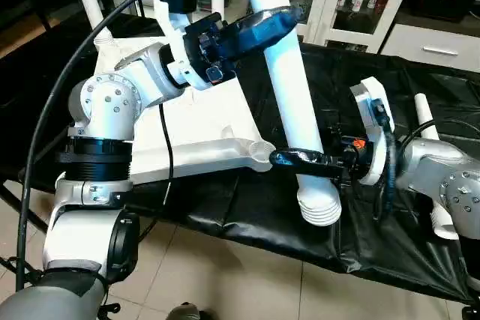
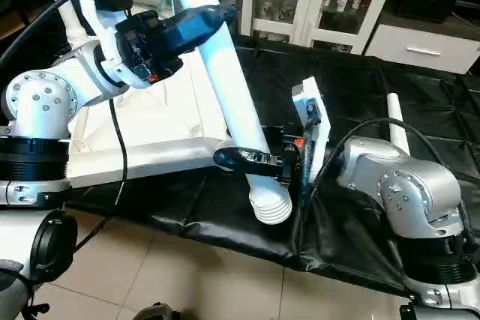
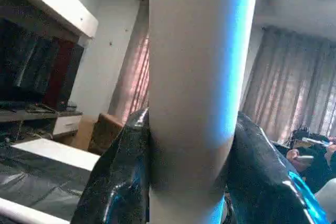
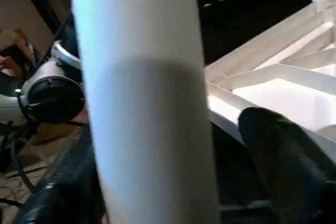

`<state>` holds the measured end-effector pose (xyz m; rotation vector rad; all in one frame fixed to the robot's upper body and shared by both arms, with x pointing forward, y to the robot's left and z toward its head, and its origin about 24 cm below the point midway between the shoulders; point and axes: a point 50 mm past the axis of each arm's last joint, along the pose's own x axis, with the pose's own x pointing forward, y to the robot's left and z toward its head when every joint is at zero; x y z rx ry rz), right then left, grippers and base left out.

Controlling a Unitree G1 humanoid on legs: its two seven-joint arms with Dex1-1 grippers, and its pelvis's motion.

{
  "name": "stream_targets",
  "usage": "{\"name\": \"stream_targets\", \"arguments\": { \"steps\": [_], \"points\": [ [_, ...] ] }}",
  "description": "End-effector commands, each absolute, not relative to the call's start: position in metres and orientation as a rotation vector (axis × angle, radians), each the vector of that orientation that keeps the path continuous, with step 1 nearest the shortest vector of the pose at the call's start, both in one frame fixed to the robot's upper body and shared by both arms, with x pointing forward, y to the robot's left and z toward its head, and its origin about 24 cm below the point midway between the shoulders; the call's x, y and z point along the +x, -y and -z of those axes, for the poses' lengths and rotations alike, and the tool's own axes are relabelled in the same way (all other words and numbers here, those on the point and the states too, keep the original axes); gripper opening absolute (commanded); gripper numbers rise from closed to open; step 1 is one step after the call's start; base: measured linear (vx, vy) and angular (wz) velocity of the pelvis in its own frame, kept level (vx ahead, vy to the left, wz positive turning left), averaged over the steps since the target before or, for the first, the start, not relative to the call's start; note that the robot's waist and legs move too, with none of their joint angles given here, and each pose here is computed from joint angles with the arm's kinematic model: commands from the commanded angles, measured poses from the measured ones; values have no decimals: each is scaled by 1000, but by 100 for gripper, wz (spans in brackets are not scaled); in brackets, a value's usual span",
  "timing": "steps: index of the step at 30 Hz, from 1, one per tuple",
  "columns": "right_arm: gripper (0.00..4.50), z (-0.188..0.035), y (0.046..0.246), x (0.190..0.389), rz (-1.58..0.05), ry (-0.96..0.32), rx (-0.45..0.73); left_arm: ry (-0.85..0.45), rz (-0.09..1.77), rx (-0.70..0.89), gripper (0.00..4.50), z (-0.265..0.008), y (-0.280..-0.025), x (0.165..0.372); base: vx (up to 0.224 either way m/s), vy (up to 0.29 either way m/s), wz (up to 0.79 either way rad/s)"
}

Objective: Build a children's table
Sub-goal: Pick table leg

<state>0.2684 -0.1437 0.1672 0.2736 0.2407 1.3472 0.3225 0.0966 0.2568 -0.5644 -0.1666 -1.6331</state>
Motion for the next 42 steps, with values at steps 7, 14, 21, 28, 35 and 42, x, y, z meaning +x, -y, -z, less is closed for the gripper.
{"name": "stream_targets", "arguments": {
  "steps": [7,14,21,28,35,42],
  "points": [
    [294,-170,147,264,-1359,-229,288,194,1673,-534,165,-266,-99,322,0,0,0],
    [234,-168,147,265,-1342,-229,287,191,1658,-532,165,-263,-102,324,0,0,0],
    [196,-170,146,270,-1321,-206,281,181,1613,-526,165,-260,-104,327,0,0,0],
    [188,-168,146,290,-1142,-143,220,52,1413,-469,276,-240,-104,341,0,0,0],
    [186,-160,135,303,-1006,-117,38,-30,1200,-487,333,-225,-103,348,0,0,0],
    [185,-152,117,307,-963,-110,-71,-37,1068,-604,394,-222,-88,351,0,0,0]
  ]
}}
